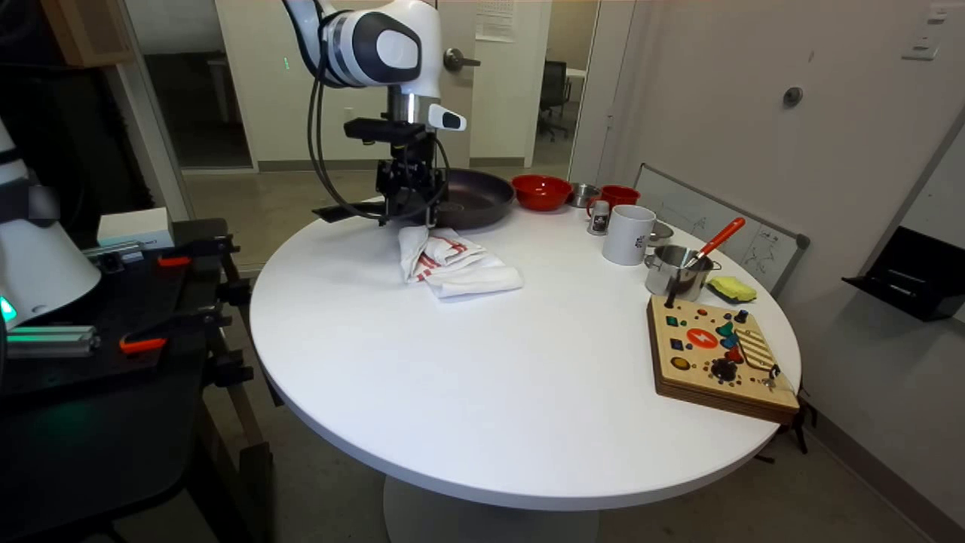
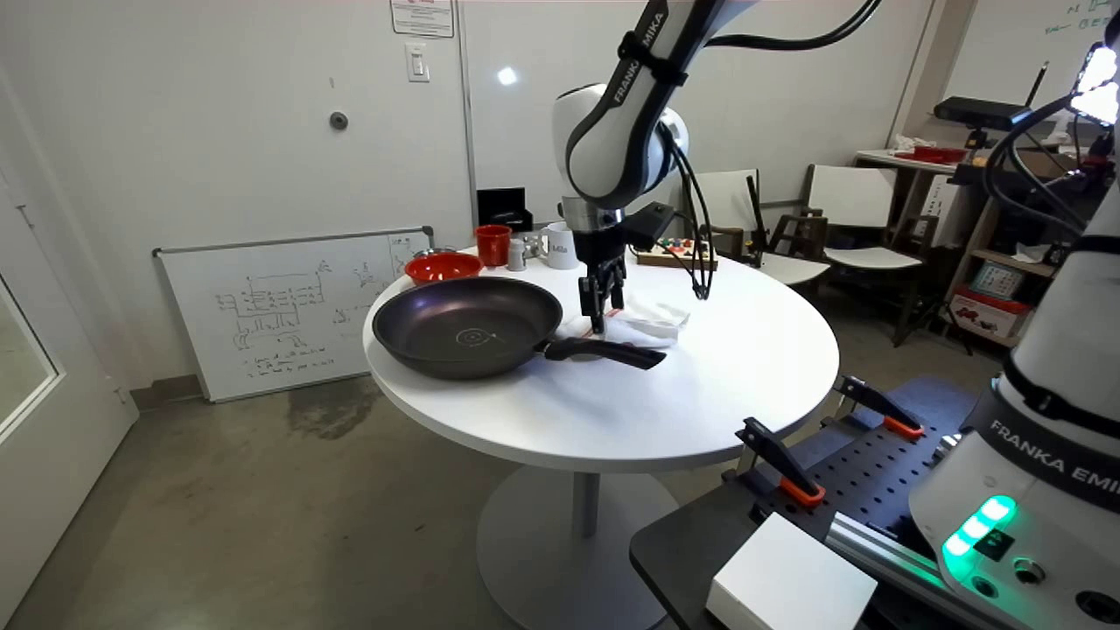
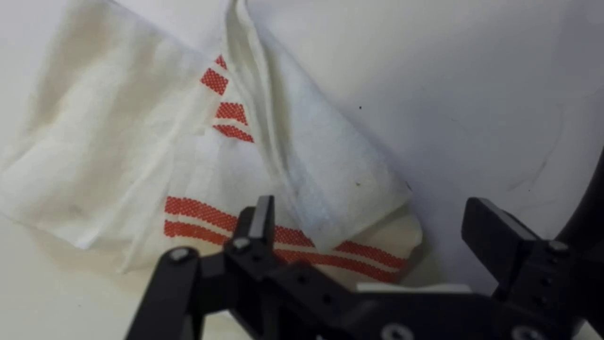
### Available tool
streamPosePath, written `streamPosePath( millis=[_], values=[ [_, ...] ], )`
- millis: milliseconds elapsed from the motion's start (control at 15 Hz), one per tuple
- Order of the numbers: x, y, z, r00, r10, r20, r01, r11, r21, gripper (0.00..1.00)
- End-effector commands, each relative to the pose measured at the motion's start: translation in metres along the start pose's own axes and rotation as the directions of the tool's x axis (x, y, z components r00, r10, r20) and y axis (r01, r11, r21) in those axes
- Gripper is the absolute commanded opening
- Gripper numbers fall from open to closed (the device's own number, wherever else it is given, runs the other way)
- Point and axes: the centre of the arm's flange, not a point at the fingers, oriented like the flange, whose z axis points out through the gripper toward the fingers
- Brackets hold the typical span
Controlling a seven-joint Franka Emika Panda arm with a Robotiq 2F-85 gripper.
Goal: Unfold the towel
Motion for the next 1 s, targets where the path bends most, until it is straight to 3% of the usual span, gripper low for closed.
streamPosePath(
  millis=[0, 533, 600, 733, 933],
  values=[
    [0.002, -0.004, 0.006, 0.999, 0.031, -0.006, -0.031, 0.999, -0.029, 1.0],
    [0.004, -0.005, 0.022, 0.997, 0.076, 0.017, -0.075, 0.996, -0.048, 1.0],
    [0.004, -0.005, 0.023, 0.997, 0.079, 0.019, -0.078, 0.996, -0.047, 0.75],
    [0.003, -0.005, 0.025, 0.996, 0.087, 0.022, -0.085, 0.995, -0.049, 0.68],
    [0.003, -0.004, 0.025, 0.995, 0.093, 0.024, -0.092, 0.995, -0.047, 0.44]
  ],
)
